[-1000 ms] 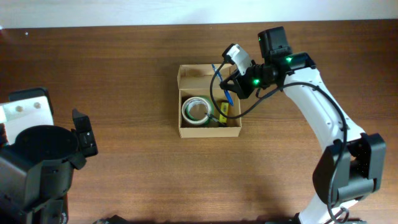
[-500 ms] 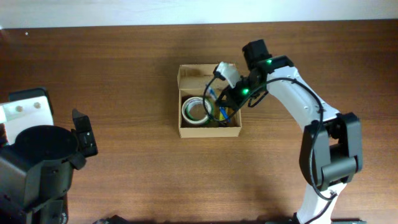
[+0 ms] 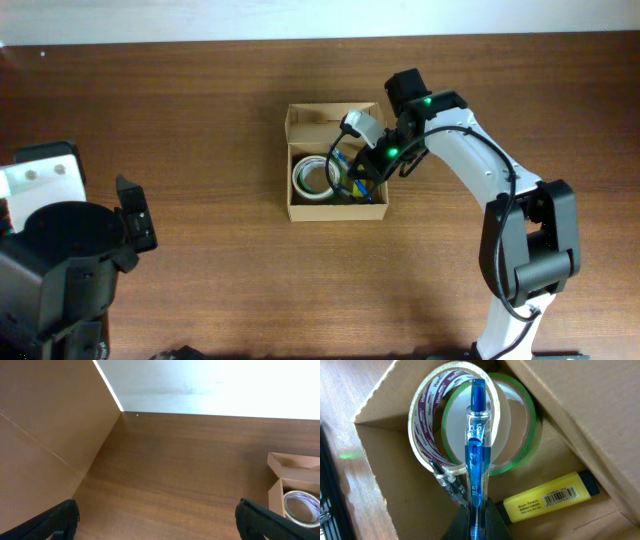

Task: Pack container
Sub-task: 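Lower the blue pen into the box beside the tape and release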

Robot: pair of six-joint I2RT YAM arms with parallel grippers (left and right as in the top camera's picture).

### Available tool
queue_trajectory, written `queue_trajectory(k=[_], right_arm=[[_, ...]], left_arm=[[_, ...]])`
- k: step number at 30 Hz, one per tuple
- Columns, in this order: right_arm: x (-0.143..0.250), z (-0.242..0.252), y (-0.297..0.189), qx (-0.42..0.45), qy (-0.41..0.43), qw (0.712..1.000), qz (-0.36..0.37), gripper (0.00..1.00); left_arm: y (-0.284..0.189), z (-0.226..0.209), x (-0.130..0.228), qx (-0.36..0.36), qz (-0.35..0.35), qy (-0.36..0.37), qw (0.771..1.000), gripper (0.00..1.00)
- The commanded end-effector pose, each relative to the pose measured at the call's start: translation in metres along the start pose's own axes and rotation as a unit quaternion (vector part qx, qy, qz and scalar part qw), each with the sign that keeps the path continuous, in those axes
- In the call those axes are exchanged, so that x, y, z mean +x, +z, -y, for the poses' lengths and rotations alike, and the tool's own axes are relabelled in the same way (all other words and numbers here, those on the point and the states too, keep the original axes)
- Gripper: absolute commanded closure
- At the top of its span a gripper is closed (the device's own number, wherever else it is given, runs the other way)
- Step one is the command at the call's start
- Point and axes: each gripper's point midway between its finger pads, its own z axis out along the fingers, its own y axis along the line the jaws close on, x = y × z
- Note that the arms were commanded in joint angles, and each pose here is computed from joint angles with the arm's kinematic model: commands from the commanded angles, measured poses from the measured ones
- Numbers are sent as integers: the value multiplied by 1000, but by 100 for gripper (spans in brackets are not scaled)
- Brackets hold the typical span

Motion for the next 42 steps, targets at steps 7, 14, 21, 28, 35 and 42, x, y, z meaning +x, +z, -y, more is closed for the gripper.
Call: queue_trajectory(k=[7,14,21,28,35,42], right_arm=[[16,1,9,-1,-2,1000,-21,96],[27,2,15,1,4,999,-34,96],[32,3,19,-1,6,999,-37,28],[29,4,18,1,13,999,-33,22],[9,0,1,8,26,999,-22,22],[-26,0,-15,61,63,996,-4,20]], left_arm=[[1,-3,0,-10,0,9,1000,1],[1,-3,0,-10,0,8,1000,1],[1,-3,0,-10,0,8,1000,1],[1,-3,0,-10,0,9,1000,0],[1,-3,0,-10,0,8,1000,1],[1,-3,0,-10,0,9,1000,1]])
